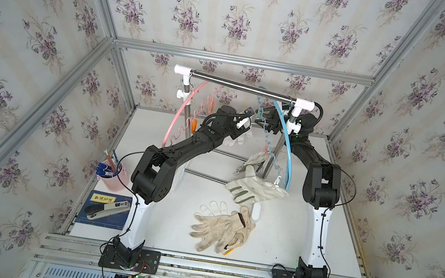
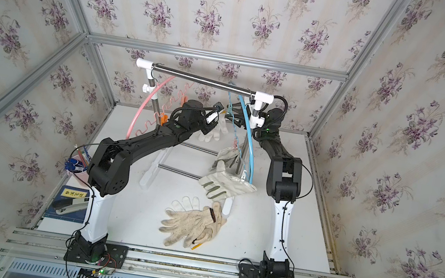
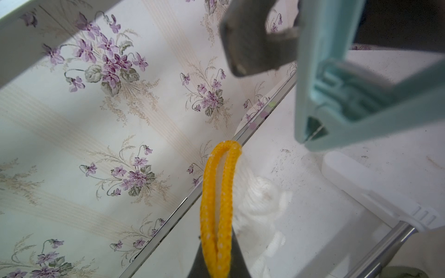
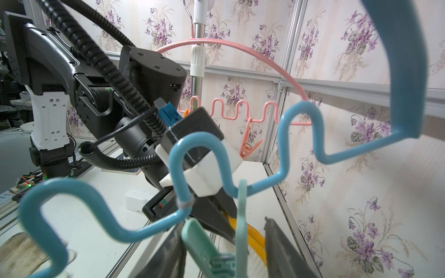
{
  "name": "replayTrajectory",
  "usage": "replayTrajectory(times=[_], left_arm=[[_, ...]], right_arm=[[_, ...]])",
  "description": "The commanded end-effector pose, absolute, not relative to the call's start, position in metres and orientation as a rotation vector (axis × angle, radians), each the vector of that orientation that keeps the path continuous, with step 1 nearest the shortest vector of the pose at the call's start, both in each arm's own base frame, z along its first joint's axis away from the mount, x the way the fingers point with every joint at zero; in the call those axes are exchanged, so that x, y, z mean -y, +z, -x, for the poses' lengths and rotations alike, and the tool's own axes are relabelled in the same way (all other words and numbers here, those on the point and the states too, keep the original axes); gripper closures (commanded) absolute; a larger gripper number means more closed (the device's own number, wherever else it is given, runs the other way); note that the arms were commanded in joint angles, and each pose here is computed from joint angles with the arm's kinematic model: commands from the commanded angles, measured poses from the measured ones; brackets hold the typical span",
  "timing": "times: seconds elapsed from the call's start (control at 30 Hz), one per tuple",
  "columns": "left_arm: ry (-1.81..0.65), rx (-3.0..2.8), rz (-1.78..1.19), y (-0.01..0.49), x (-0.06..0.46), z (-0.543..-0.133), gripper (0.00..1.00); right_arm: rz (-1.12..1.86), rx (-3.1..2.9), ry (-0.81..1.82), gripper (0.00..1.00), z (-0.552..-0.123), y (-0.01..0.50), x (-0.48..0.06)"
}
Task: Clip the gloves onto a hanger to dry
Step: Open the clamp at the hanger.
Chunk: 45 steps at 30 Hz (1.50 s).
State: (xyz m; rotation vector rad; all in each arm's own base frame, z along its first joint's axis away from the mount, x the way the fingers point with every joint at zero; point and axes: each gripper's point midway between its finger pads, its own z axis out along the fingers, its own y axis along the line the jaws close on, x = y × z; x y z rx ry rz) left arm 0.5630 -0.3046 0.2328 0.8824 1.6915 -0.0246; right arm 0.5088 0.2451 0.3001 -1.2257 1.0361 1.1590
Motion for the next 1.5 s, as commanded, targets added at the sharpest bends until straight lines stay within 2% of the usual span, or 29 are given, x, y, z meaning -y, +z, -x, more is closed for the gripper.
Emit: replayTrajectory(times=[0.0, 0.63, 1.0, 1.1, 1.27, 1.47], left_arm=[[-0.036, -1.658, -0.862, 0.247, 0.306, -0.562, 1.0], [-0.036, -1.659, -0.861, 0.245, 0.306, -0.562, 1.0], [-0.039, -1.662, -0.858, 0.244, 0.306, -0.563, 1.0], [-0.048, -1.662, -0.863, 0.242, 0.308, -0.563, 1.0], [-0.112, -1.651, -0.904, 0.24, 0.318, -0.558, 1.0], [-0.18, -1.644, -0.953, 0.236, 0.328, -0.553, 1.0]], right_arm=[[1.231, -0.992, 1.122, 0.5, -0.504, 0.317, -0.245], [1.206, -0.997, 1.118, 0.69, -0.507, 0.319, -0.244], [1.194, -1.004, 1.123, 0.73, -0.508, 0.319, -0.244], [1.192, -1.003, 1.121, 0.79, -0.508, 0.319, -0.244], [1.179, -1.003, 1.118, 0.83, -0.51, 0.322, -0.242], [1.17, -0.999, 1.112, 0.83, -0.51, 0.325, -0.241]])
